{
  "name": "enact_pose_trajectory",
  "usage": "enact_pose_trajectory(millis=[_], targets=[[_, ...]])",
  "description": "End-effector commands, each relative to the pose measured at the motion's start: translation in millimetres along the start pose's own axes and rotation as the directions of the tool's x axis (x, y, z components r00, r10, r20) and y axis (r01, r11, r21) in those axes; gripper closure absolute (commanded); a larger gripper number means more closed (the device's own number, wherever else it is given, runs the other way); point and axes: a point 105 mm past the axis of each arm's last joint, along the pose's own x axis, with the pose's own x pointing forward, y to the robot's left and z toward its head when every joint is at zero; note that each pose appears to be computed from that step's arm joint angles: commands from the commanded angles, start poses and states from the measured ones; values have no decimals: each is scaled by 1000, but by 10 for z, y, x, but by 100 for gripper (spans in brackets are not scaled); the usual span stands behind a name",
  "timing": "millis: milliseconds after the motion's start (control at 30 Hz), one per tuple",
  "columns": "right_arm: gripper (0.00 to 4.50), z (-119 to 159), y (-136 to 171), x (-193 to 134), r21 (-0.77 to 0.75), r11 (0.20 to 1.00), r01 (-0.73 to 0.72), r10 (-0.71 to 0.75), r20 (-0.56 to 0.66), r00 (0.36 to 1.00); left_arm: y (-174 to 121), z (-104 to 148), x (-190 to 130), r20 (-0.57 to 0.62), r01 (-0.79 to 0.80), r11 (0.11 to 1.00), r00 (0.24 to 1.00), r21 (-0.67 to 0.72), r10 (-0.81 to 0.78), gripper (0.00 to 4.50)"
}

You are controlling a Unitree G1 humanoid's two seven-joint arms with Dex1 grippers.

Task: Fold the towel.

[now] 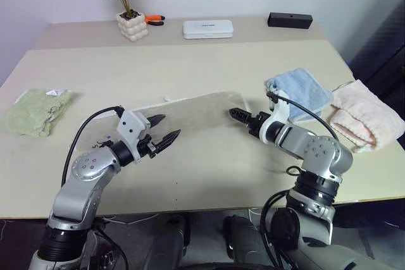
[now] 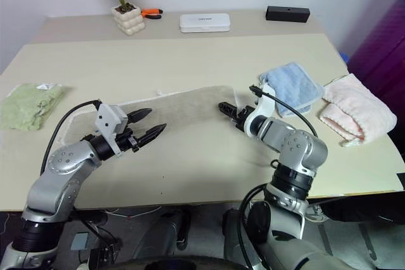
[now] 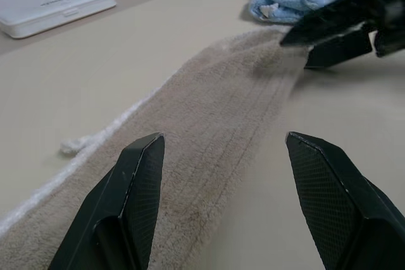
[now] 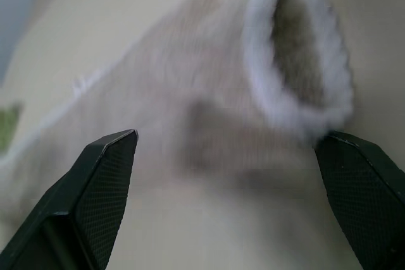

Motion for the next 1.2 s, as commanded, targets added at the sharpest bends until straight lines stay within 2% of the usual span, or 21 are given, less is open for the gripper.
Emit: enact_pose_trajectory(millis=[33, 133, 300, 500, 600, 667, 733, 800, 900, 967, 1100, 1200], targets=[[55, 51, -134, 60, 80, 995, 65, -67, 19, 998, 13, 97, -63, 26, -24, 999, 999, 31, 23, 141], [173, 99, -101, 77, 93, 994, 51, -54, 34, 998, -5, 89, -77, 25, -31, 999, 999, 27, 31, 141], [445, 198, -91, 25, 84, 996, 41, -48, 76, 996, -42, 58, -64, 26, -33, 999, 999, 14, 32, 141], [449, 585, -187, -324, -60, 995, 84, -70, 205, 976, -21, 26, -27, 29, -40, 999, 999, 11, 40, 141], [449, 818, -222, -553, -195, 972, 132, -76, 271, 959, 13, 6, -10, 30, -45, 999, 999, 14, 45, 141], [449, 894, -130, -634, -332, 934, 134, -38, 279, 960, 32, -5, 12, 31, -46, 999, 998, 17, 46, 141], [449, 891, 82, -648, -519, 848, 103, 36, 251, 967, 46, -9, 42, 34, -44, 999, 998, 22, 43, 141], [449, 795, 305, -607, -686, 726, 53, 110, 192, 975, 60, -2, 63, 40, -44, 999, 998, 27, 43, 141], [449, 435, 658, -437, -858, 504, -98, 226, 21, 974, 84, 13, 86, 48, -50, 998, 998, 33, 49, 141], [449, 152, 775, -297, -914, 365, -176, 249, -86, 965, 87, 14, 77, 49, -55, 998, 997, 36, 53, 141], [449, -100, 741, -102, -950, 244, -197, 214, -145, 966, 84, 13, 49, 47, -73, 997, 996, 39, 71, 141], [449, -267, 717, 23, -958, 191, -214, 201, -175, 964, 89, 11, -22, 42, -107, 994, 994, 33, 105, 141]])
